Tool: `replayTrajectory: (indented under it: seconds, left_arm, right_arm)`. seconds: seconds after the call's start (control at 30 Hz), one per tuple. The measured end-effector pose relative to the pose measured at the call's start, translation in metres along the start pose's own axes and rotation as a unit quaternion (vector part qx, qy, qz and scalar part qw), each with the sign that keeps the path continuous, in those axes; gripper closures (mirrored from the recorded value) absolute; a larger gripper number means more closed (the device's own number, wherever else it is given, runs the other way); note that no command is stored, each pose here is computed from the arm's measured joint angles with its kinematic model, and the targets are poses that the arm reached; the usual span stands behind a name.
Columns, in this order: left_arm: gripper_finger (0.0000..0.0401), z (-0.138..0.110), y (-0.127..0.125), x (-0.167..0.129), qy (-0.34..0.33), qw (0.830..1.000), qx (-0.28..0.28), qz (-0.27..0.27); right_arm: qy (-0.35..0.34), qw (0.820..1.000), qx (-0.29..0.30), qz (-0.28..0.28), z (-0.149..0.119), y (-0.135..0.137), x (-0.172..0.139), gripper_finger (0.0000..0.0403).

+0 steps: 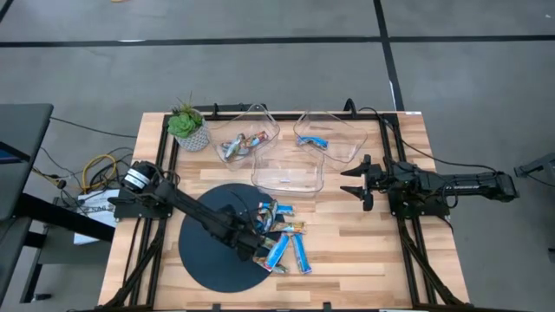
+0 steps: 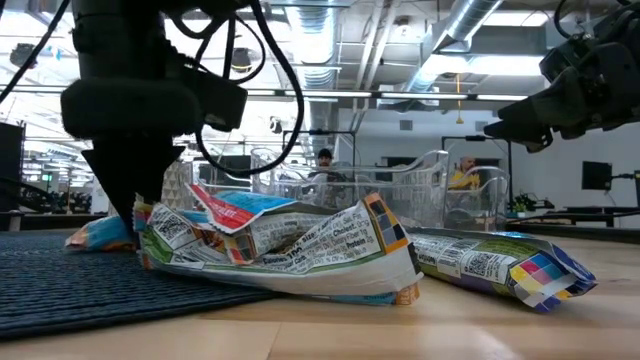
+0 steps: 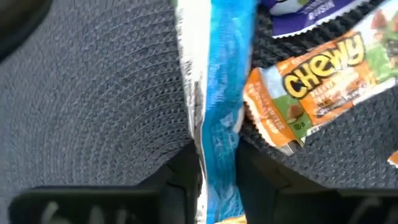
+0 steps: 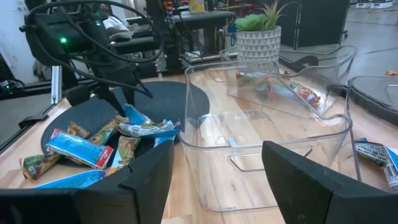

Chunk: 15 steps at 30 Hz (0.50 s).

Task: Pick and place Granola Bars by type
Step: Put the yellow granola bar into the middle transparent bin

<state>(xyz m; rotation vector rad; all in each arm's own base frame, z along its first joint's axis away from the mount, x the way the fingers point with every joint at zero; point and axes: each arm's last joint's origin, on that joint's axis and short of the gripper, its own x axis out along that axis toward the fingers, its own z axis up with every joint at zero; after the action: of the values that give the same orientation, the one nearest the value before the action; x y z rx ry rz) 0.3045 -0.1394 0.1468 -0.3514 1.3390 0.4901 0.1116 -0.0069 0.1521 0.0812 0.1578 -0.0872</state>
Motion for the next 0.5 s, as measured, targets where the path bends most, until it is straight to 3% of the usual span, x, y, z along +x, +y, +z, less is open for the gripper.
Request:
replayTrajectory:
  seconds: [0.3, 0.5]
  left_arm:
    - [0.0339, -0.002, -0.008, -0.023, -0.103, 0.991, 0.079, -0.013]
    - [0.0339, 0.004, -0.011, -0.046, -0.228, 0.967, 0.112, 0.004]
  right_arm:
    - [0.0, 1.0, 0.0, 0.0, 0.0, 0.0, 0.0, 0.0163]
    - [0.0, 1.0, 0.0, 0.0, 0.0, 0.0, 0.0, 0.0163]
